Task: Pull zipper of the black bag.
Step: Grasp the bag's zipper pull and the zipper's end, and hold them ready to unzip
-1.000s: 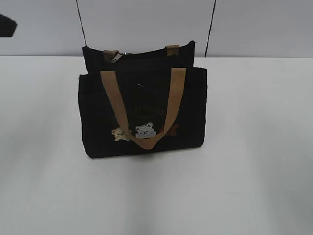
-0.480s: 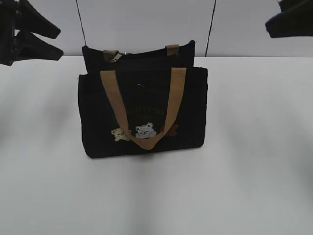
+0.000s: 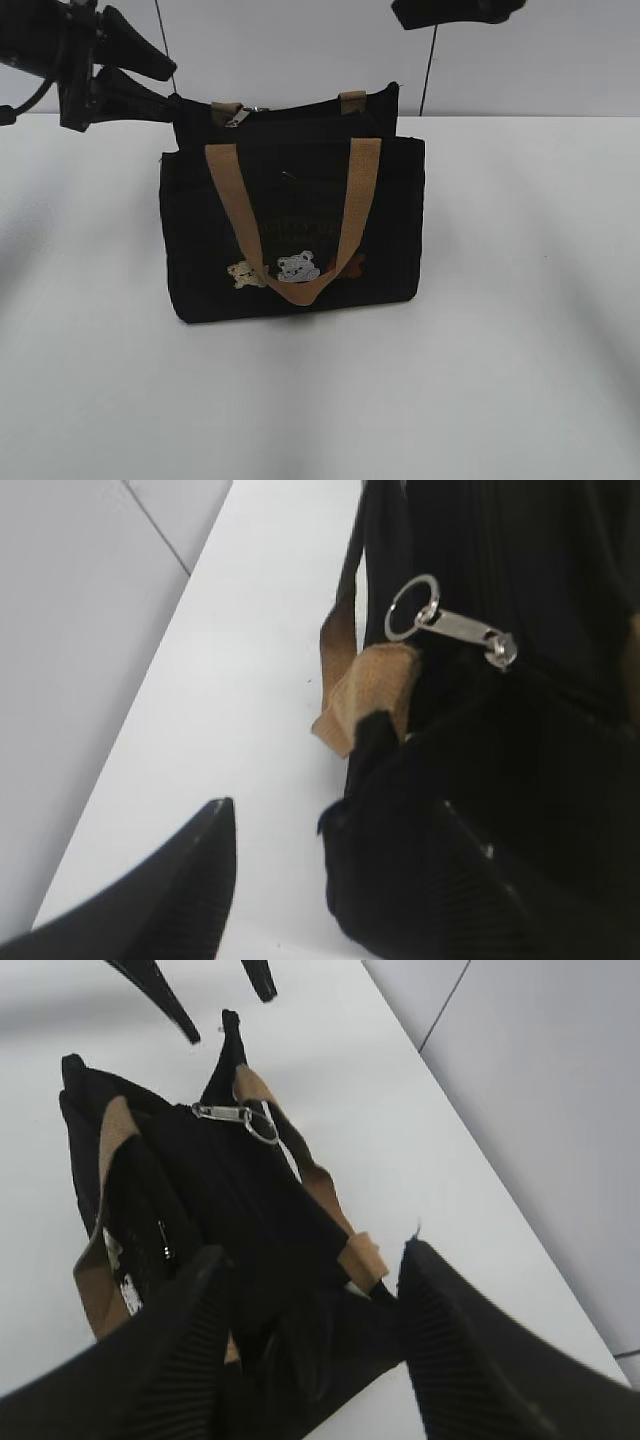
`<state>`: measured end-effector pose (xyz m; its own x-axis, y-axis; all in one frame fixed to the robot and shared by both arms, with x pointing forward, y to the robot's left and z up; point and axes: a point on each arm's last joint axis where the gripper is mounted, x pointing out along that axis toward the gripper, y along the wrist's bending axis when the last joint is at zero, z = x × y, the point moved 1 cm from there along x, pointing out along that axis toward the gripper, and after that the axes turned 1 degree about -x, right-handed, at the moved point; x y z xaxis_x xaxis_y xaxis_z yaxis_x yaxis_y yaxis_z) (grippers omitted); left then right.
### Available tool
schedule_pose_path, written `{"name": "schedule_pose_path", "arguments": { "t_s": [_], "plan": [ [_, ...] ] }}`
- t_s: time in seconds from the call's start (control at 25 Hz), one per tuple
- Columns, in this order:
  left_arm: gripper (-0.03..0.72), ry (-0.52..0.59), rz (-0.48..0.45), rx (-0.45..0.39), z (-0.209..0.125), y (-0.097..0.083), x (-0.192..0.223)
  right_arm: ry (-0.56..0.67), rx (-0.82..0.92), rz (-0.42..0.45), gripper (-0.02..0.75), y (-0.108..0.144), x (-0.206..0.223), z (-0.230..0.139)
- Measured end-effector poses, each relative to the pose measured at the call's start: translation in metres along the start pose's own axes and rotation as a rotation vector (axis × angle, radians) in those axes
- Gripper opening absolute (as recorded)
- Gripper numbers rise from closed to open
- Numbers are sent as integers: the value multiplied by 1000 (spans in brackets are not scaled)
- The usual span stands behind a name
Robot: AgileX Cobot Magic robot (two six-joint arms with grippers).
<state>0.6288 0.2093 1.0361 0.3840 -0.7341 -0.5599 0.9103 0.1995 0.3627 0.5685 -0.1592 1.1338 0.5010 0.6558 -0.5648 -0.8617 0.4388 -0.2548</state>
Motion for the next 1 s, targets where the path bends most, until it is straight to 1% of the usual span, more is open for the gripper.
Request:
{"name": "schedule_pose_path", "arguments": {
  "t_s": [0.16,0.28,0.4,0.48,0.6,0.72,0.84,0.92,1.0],
  "plan": [
    [454,-5,-33,4,-3,1,16,-14,-16,5,410,-1,17,8],
    [450,6,-46,4,-7,0,18,-24,-29,6,410,3,25,13],
    [419,6,-46,4,-7,0,19,-30,-36,0,410,5,31,15],
    [384,6,-47,4,-7,0,19,-32,-44,-9,410,5,35,16],
    [311,7,-48,5,-7,0,19,-37,-61,-13,410,7,43,17],
    [203,6,-50,5,-7,0,19,-40,-102,-18,410,11,55,18],
    [114,2,-58,5,-6,-1,18,-37,-151,-41,410,11,69,16],
    [75,1,-63,6,-6,-2,18,-34,-184,-63,410,9,76,14],
    [58,4,-65,8,-7,-2,18,-25,-223,-72,408,7,82,11]
  ]
}}
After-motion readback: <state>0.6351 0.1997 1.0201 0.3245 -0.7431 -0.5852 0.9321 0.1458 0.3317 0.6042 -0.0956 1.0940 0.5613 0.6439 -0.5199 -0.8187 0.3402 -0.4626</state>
